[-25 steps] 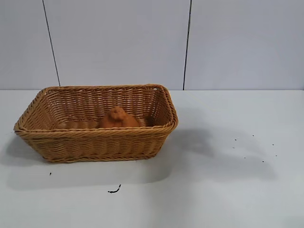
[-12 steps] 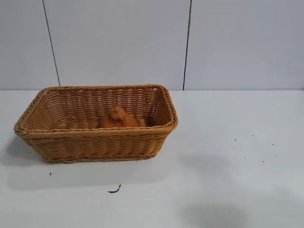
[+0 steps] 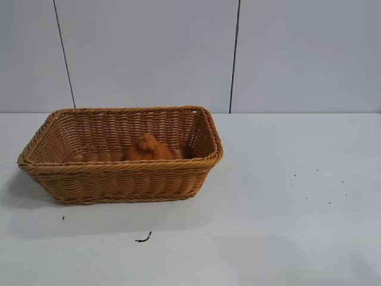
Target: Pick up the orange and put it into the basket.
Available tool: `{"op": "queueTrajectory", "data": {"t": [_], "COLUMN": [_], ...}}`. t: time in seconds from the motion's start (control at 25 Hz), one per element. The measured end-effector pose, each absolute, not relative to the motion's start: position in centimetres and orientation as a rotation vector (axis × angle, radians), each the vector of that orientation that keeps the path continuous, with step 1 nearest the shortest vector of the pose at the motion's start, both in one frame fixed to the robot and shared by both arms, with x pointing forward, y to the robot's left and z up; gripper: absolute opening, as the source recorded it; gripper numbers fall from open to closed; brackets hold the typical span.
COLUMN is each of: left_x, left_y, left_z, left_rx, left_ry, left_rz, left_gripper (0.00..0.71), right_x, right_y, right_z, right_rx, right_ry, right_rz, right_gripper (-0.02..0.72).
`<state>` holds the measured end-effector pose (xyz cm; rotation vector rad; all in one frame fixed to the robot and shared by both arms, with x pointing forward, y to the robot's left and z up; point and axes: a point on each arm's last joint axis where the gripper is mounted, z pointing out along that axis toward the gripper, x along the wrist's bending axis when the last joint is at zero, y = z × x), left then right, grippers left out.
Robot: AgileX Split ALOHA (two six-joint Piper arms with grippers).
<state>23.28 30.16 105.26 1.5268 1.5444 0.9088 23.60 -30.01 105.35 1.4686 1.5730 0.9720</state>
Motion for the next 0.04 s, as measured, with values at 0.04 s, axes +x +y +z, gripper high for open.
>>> {"op": "queueTrajectory", "data": {"t": [0.04], "left_x": [23.28], "left_y": [30.16], "left_z": [105.26], "left_rx": [1.527], "left_ry": [1.544], "left_rz": [0.909], "left_gripper": [0.666], "right_x": [23.6], "right_y": [-30.01], "right_z": [105.35], "right_rx": [1.469], "right_ry": [1.573], "right_rz": [0.972], "right_gripper": [0.673]}}
